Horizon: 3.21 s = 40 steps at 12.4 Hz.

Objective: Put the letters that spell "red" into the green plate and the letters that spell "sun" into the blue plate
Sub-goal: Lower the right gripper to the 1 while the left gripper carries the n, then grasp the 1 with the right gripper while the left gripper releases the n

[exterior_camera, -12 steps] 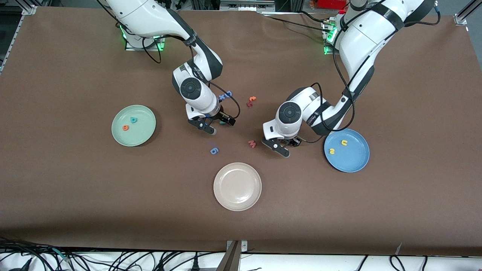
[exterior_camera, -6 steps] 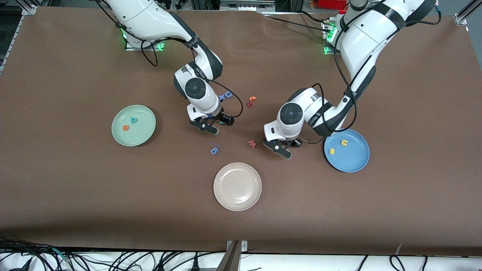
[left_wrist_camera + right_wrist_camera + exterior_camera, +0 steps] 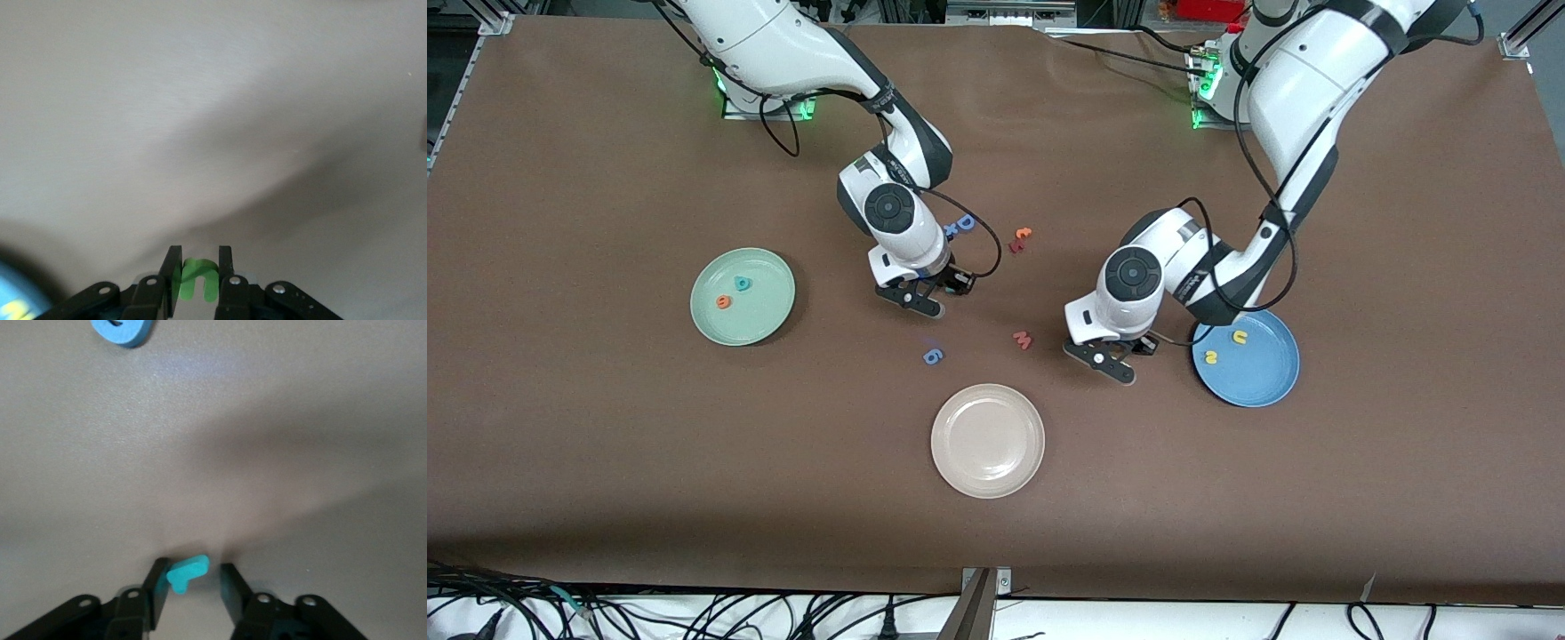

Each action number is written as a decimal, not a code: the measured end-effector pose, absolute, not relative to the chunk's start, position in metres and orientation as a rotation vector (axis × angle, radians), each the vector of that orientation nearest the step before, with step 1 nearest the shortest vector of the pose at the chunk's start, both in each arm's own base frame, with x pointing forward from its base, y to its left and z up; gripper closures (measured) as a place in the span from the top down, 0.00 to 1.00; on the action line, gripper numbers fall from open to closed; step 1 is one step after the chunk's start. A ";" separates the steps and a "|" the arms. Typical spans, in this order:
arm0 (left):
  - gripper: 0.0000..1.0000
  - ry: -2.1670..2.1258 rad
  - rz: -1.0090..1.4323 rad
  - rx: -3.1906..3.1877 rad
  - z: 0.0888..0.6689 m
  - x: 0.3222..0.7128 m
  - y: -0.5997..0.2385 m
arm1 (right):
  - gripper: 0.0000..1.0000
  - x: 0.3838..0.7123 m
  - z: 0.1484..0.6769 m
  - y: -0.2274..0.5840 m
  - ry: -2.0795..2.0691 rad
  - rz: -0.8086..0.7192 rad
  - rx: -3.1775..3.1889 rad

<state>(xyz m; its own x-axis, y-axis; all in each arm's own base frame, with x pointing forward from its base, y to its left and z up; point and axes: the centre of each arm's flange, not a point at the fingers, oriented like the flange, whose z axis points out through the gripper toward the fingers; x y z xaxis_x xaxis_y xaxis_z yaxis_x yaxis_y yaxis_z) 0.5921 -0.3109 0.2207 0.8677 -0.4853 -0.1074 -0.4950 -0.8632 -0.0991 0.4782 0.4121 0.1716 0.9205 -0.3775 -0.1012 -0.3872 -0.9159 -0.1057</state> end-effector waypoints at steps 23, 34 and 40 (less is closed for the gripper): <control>0.75 1.387 0.287 -2.822 0.203 0.648 -0.047 | 0.61 0.533 0.232 0.423 0.254 -0.294 -3.019; 1.00 1.155 0.179 -2.923 0.452 0.630 -0.091 | 0.58 0.519 0.185 0.421 0.162 -0.231 -3.114; 1.00 0.809 0.040 -3.057 0.550 0.623 -0.012 | 0.56 0.518 0.181 0.420 0.163 -0.223 -3.121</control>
<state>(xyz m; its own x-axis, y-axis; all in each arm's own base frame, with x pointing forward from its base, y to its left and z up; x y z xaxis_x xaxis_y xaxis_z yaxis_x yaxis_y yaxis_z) 0.6229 -0.0125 0.5501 0.8689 -0.4947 -0.0193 -0.4941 -0.8690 0.0270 0.5185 0.4200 0.1814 0.9845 -0.1040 0.1412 -0.1028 -0.9946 -0.0154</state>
